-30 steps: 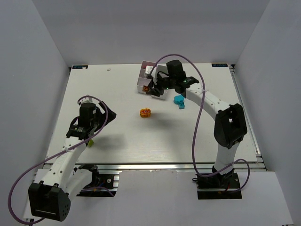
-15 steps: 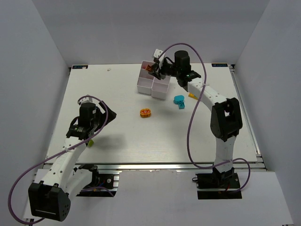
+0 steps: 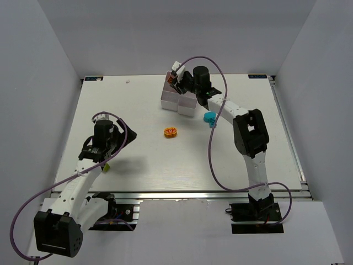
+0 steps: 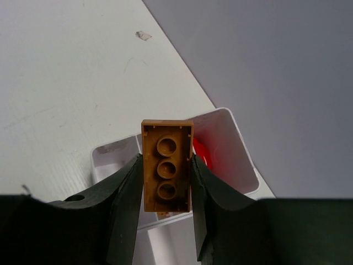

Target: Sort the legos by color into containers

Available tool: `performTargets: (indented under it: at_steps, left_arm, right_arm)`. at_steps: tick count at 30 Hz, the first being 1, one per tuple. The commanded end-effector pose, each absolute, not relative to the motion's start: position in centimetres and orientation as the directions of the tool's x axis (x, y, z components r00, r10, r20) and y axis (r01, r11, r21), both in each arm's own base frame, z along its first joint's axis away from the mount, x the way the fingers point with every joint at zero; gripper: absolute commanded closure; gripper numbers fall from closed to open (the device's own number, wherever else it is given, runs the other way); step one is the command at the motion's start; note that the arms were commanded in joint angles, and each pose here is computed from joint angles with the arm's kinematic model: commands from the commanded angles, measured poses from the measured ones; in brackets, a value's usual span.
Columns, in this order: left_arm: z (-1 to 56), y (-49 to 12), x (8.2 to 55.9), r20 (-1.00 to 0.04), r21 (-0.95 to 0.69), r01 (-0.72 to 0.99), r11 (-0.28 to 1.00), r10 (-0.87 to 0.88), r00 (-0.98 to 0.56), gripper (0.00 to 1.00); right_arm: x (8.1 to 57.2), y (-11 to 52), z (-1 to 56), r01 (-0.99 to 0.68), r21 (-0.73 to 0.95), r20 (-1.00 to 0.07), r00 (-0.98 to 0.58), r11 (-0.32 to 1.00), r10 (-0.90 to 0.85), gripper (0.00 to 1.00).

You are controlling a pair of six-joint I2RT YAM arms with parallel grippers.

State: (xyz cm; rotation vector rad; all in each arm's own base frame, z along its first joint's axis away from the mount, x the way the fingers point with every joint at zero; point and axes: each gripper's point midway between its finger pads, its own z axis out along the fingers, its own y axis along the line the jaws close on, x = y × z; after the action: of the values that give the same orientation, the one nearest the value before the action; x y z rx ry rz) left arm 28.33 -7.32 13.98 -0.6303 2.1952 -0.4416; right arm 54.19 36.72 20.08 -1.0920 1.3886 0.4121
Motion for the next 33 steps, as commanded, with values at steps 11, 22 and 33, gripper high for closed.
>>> performTargets:
  at_steps: [11,22,33]
  left_arm:
    - [14.2,-7.5,28.5,-0.598,-0.506,-0.287,0.814,-0.57,-0.563,0.02]
    - [14.7,-7.5,28.7,-0.599,-0.506,-0.287,0.814,-0.571,-0.561,0.02]
    - [15.1,-6.8,28.3,-0.606,-0.496,-0.317,0.808,-0.584,-0.541,0.02]
  right_arm:
    - [57.4,38.0,20.3,-0.736,-0.414,-0.906,0.277,0.536,-0.321,0.77]
    - [57.5,38.0,19.8,-0.729,-0.436,-0.896,0.295,0.528,-0.332,0.38]
    - [53.6,38.1,23.3,-0.784,-0.466,-0.88,0.361,0.409,-0.31,0.37]
